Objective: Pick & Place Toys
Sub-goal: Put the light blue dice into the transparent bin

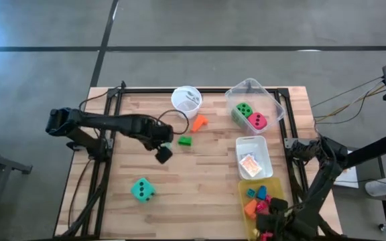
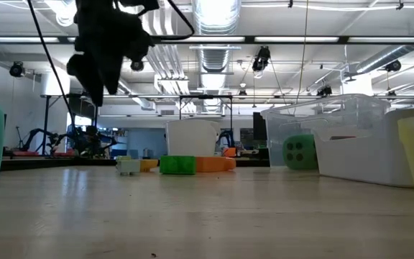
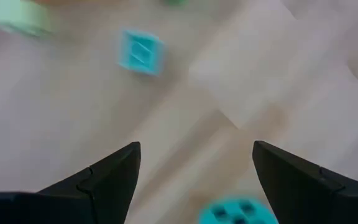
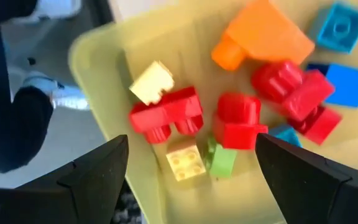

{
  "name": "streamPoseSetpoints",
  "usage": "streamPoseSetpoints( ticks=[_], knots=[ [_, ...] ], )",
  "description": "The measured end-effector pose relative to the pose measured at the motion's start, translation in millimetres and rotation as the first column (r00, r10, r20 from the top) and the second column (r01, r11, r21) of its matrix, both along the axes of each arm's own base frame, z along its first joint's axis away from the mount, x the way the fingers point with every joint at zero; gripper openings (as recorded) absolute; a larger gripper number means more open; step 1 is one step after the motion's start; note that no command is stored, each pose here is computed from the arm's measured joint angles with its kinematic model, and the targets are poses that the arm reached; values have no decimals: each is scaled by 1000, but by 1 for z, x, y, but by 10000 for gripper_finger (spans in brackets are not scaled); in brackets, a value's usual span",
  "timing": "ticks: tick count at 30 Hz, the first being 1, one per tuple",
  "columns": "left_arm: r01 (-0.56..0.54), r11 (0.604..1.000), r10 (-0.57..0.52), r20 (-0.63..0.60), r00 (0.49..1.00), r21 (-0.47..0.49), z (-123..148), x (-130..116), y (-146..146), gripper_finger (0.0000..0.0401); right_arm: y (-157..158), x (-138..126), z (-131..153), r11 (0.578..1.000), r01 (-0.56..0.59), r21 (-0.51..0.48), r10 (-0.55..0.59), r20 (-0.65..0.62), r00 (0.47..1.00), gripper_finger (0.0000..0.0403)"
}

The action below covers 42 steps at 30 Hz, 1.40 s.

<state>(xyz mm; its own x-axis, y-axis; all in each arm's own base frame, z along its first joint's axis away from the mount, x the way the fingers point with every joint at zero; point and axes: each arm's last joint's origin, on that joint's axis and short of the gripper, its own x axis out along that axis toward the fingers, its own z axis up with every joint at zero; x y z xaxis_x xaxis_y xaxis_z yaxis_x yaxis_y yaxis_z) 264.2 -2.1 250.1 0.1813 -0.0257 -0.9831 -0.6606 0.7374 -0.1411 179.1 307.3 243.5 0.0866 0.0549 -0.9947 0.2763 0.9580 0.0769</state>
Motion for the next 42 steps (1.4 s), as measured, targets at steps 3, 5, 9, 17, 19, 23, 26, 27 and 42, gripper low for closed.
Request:
streamPoseSetpoints(
  ticks=[3, 5, 9, 17, 19, 23, 26, 27, 42],
  knots=[
    [75, 993, -75, 2, 997, -96, 0, -1, -16, 313, 4, -1, 7, 999, -37, -35, 40, 104, 994, 345],
    [95, 988, -97, -15, 995, -126, 0, -3, -28, 313, 4, 1, 10, 997, -45, -70, 57, 176, 983, 345],
    [73, 988, -88, -109, 990, -139, -1, -15, -53, 313, 3, 5, 12, 988, -45, -147, 87, 293, 952, 345],
    [65, 987, -89, -167, 982, -149, 0, -33, -99, 313, 6, 14, 14, 968, -55, -243, 170, 479, 861, 345],
    [42, 988, -68, -177, 982, -148, -1, -36, -107, 313, 9, 16, 15, 964, -96, -249, 212, 500, 839, 345],
    [22, 990, -48, -184, 982, -141, -1, -41, -115, 313, 15, 19, 16, 955, -166, -247, 276, 528, 803, 345],
    [-11, 991, -14, -193, 981, -132, -4, -42, -116, 313, 16, 20, 15, 950, -185, -250, 295, 535, 792, 345],
    [-21, 992, -5, -200, 980, -128, -6, -43, -116, 313, 16, 20, 15, 951, -185, -249, 294, 536, 791, 345],
    [-116, 984, 91, -180, 979, -137, -17, -41, -117, 313, 15, 19, 10, 938, -210, -274, 328, 520, 788, 345]
  ],
)
